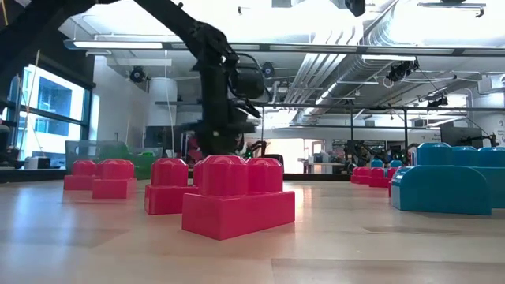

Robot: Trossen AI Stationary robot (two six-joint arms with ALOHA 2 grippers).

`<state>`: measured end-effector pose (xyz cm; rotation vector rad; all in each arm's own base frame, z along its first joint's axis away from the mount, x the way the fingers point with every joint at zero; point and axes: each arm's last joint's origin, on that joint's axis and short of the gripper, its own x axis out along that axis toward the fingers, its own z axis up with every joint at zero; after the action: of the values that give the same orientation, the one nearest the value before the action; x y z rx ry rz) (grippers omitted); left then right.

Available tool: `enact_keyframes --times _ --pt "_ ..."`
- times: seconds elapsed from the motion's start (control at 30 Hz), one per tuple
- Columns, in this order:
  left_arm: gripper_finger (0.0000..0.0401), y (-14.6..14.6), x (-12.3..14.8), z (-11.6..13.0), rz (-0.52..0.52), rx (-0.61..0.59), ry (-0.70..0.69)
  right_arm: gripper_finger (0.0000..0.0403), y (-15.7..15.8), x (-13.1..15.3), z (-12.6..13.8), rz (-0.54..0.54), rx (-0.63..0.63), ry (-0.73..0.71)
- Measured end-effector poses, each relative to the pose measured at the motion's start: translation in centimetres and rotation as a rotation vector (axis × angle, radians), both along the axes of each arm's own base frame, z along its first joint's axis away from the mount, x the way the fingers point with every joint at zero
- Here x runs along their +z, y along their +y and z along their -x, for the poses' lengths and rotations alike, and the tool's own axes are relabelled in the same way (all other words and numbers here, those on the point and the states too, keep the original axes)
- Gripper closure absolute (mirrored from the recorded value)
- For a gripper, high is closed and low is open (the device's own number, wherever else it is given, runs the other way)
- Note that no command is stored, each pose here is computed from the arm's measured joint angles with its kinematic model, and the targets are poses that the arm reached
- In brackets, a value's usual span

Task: Sort blocks
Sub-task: Put the green game piece into the black bin

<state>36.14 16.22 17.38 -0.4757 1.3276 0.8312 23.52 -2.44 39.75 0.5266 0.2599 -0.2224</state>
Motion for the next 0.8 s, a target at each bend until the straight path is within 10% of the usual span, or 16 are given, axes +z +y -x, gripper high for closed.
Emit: enact_keyframes --times 0.33,0.8 --pt "0.0289 -0.3 6.2 4.4 -0.199 0.036 0.076 0.0194 0.0 0.0 0.0 0.006 0.002 0.001" --pt "0.0287 -4.6 7.5 19.4 -0.280 0.437 -0.046 0.0194 -0.1 0.0 0.0 0.038 -0.007 0.006"
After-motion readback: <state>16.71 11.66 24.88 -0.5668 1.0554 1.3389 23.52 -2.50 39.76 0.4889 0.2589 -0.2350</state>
